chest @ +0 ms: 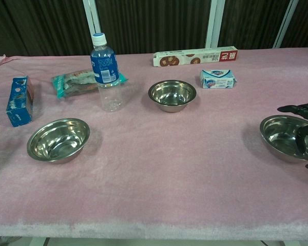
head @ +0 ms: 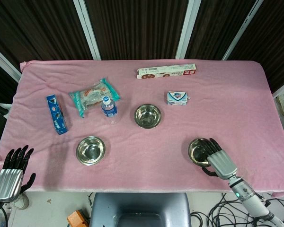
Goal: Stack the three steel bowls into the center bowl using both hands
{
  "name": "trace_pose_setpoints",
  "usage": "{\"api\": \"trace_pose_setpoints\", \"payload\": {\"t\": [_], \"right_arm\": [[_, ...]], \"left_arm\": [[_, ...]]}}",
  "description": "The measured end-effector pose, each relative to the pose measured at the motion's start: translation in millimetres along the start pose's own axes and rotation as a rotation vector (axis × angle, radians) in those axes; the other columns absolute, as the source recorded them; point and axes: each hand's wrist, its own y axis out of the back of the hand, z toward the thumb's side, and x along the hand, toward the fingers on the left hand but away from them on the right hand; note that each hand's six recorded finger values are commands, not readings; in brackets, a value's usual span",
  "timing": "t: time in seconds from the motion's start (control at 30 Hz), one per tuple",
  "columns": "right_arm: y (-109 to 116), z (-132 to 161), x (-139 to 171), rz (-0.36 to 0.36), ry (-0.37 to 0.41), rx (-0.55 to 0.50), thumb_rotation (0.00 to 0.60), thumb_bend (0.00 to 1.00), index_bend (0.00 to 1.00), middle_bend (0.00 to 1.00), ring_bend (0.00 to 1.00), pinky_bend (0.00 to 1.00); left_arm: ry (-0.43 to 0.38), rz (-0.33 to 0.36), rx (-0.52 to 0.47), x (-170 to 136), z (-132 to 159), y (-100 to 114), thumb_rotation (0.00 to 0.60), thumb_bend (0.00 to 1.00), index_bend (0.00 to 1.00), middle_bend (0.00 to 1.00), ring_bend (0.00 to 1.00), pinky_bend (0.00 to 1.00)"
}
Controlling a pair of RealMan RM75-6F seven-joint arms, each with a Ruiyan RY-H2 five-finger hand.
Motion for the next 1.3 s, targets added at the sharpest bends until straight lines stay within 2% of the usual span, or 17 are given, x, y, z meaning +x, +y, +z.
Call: {"api": "trace_pose_setpoints", "payload": {"t": [0.33,0.4,0.63,0.83,1.03,1.3], "right_arm": [[-1,-3,-4,0.010,-0.010,0.012,0.600,0.42,0.64,0.00,0.00,0.00],[-3,-3,-6,0.017,-0.011,0.012,0.600,0.45,0.66,0.00,0.00,0.00],[-7,-2,-13,0.027,-0.011,0.016,0.600,0.63,0.76,0.02,0.00,0.00],[-3,-1,-13,0.004,-0.005,0.018,0.600,0.64,0.77,0.03,0.00,0.00],[17,-4,-19,-0.049,-0.010,0.029,0.600,0.64,0.76,0.03,0.00,0.00],[70,-11,-54,-0.128,-0.044,0.085,0.600,0.64,0.76,0.03,0.00,0.00]], "left_arm": [[-0.001,0.001,-0.003,2,0,1,0.600,0.36,0.00,0.00,0.00,0.00],[-0.003,0.001,-0.001,2,0,1,0.600,0.36,0.00,0.00,0.00,0.00],[-0.001,0.006,-0.008,0,-2,3,0.600,0.36,0.00,0.00,0.00,0.00],[-0.002,0.011,-0.012,-1,-2,4,0.600,0.36,0.00,0.00,0.00,0.00],[-0.005,0.004,-0.006,-1,-1,2,0.600,0.36,0.00,0.00,0.00,0.00],[-0.002,0.002,-0.008,-1,-1,2,0.600,0.36,0.00,0.00,0.00,0.00]]}}
